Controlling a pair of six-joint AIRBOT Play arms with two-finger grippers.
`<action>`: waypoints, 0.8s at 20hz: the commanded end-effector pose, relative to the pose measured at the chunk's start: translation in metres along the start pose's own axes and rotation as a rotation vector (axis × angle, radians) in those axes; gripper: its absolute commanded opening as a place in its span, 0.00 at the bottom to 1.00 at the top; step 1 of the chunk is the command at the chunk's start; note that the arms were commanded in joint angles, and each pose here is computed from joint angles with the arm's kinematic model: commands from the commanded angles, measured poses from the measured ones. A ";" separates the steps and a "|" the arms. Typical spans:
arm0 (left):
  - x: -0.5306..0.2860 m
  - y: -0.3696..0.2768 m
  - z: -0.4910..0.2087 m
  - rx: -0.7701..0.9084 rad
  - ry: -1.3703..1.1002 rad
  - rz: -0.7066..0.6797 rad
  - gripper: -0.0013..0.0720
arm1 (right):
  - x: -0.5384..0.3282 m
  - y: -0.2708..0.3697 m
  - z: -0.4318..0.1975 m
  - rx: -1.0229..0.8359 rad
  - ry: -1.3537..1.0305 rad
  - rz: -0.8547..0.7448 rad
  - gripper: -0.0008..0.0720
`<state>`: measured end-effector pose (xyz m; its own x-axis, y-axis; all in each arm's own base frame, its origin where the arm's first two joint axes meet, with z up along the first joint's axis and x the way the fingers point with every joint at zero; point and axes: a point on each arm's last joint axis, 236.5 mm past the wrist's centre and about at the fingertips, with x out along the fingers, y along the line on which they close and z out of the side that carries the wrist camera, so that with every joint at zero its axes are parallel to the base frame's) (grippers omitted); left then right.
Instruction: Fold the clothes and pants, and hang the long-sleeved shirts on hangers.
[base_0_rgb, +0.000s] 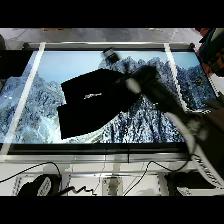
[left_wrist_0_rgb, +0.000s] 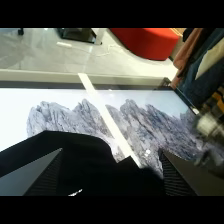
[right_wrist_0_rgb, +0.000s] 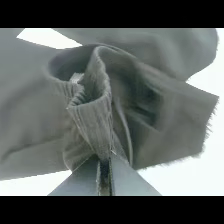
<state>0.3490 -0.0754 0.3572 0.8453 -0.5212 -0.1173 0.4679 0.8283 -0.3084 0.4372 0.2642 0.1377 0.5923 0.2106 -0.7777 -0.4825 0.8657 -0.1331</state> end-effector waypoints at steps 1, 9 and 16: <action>0.000 -0.005 0.004 -0.014 -0.014 -0.019 0.97 | -0.043 -0.093 -0.025 0.202 0.022 -0.107 0.03; -0.010 0.069 -0.094 0.061 0.388 0.217 0.55 | -0.051 -0.226 -0.226 0.631 0.230 -0.286 0.03; -0.042 0.095 -0.333 -0.407 0.957 0.199 0.62 | -0.045 -0.217 -0.253 0.681 0.222 -0.212 0.04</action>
<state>0.3171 -0.0278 0.0944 0.4675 -0.4017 -0.7874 0.1750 0.9152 -0.3630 0.3528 -0.0543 0.0521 0.4283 -0.0823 -0.8999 0.1916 0.9815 0.0014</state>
